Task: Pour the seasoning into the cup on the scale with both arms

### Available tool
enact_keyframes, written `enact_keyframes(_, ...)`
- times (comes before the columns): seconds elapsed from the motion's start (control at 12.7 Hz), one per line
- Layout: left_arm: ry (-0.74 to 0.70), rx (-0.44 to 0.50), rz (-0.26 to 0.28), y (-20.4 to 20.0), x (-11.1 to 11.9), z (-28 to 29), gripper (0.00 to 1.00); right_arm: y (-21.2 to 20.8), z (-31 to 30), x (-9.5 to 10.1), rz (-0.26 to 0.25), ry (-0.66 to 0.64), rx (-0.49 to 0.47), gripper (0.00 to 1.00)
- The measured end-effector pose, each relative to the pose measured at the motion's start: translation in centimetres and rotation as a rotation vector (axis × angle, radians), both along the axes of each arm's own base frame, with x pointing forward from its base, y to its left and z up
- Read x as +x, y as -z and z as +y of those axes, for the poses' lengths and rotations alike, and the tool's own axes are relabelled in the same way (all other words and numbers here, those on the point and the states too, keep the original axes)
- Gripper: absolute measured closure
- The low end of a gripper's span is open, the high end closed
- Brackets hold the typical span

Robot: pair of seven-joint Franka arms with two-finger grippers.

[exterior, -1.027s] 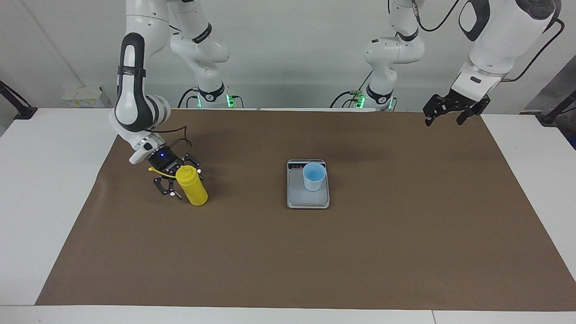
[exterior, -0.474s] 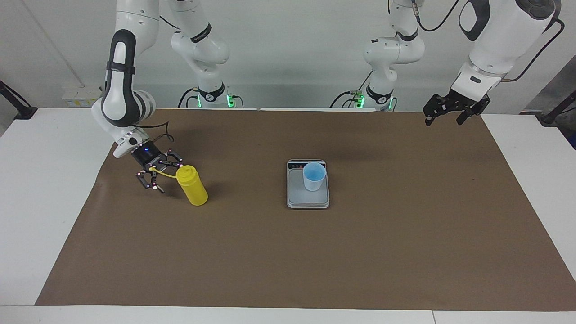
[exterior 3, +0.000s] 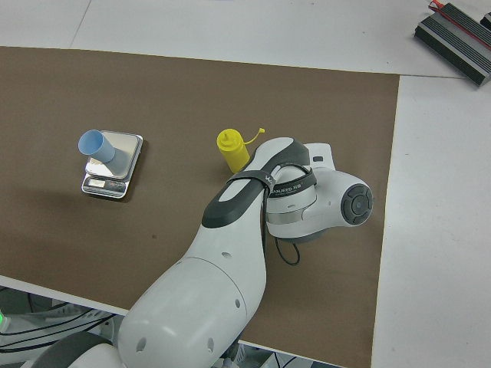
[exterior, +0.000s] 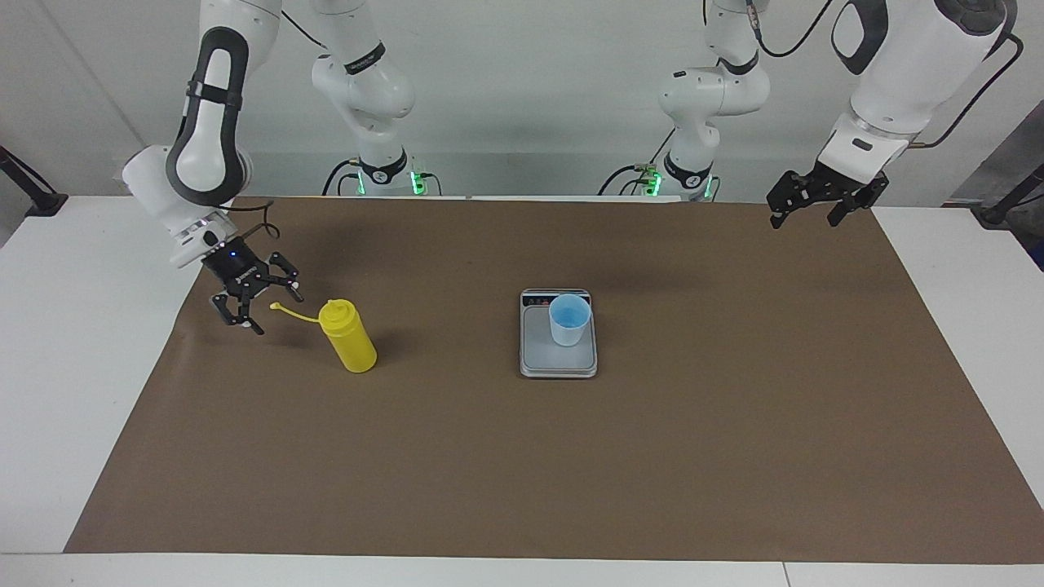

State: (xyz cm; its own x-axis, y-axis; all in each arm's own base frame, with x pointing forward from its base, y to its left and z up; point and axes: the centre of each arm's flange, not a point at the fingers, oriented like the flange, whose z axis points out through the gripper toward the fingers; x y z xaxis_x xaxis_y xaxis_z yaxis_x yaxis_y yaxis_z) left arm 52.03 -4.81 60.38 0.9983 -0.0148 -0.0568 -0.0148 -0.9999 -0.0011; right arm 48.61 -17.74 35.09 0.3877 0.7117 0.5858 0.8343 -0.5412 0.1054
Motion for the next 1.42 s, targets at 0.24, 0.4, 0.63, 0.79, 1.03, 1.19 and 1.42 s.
enact_keyframes(0.24, 0.000, 0.000, 0.000, 0.0, 0.0, 0.0, 0.00, -5.4, -1.9, 0.8, 0.035, 0.080, -0.072, 0.00)
enact_keyframes(0.4, 0.000, 0.000, 0.000, 0.0, 0.0, 0.0, 0.00, -8.6, -1.8, 1.4, 0.095, 0.148, -0.098, 0.00)
enact_keyframes(0.63, 0.000, 0.000, 0.000, 0.0, 0.0, 0.0, 0.00, -12.7, 1.1, 2.4, 0.226, 0.300, -0.101, 0.00)
enact_keyframes(0.79, 0.000, 0.000, 0.000, 0.0, 0.0, 0.0, 0.00, -15.1, 4.2, 3.0, 0.294, 0.405, -0.119, 0.00)
enact_keyframes(1.03, 0.000, 0.000, 0.000, 0.0, 0.0, 0.0, 0.00, -18.4, 8.6, 3.9, 0.371, 0.549, -0.171, 0.00)
enact_keyframes(1.19, 0.000, 0.000, 0.000, 0.0, 0.0, 0.0, 0.00, -20.6, 11.9, 4.5, 0.409, 0.676, -0.186, 0.00)
enact_keyframes(1.42, 0.000, 0.000, 0.000, 0.0, 0.0, 0.0, 0.00, -22.7, 16.4, 5.0, 0.450, 0.864, -0.158, 0.00)
